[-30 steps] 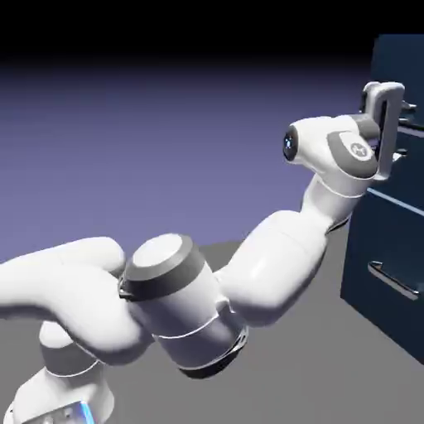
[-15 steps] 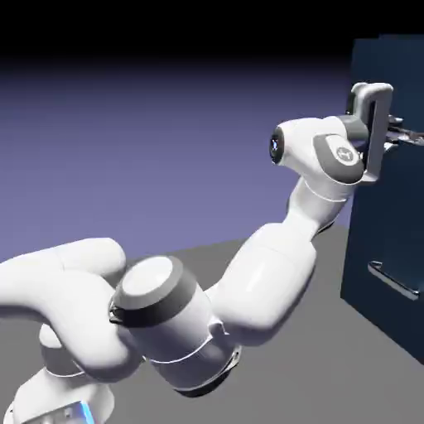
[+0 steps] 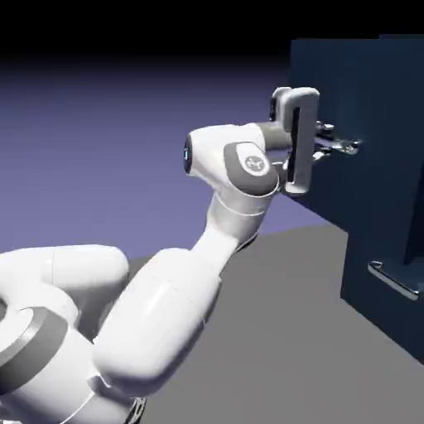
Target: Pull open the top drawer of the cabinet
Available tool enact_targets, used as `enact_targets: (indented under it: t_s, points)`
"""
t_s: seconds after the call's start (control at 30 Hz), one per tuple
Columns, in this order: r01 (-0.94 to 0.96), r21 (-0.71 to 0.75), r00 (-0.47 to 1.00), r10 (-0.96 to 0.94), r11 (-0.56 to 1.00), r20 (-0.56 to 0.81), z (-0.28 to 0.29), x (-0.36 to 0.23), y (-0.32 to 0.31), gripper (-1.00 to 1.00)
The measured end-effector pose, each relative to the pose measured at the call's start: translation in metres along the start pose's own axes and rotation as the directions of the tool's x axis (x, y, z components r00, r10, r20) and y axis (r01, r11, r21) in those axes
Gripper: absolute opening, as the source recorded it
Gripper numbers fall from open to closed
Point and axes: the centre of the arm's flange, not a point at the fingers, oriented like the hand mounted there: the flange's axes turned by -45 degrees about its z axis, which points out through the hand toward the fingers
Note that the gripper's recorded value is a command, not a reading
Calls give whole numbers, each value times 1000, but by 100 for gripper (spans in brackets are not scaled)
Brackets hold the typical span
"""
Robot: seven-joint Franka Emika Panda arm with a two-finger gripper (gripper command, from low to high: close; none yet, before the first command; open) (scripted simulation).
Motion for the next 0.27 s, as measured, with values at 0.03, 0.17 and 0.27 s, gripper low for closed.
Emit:
enact_targets:
  t_s: [0.03, 0.17, 0.27]
  points:
    - [0, 0, 1000, 0, 1000, 0, -12, 0, 0, 100]
    - [0, 0, 1000, 0, 1000, 1, -33, 1, -1, 100]
    - [0, -1, 1000, 0, 1000, 0, -62, 0, 0, 100]
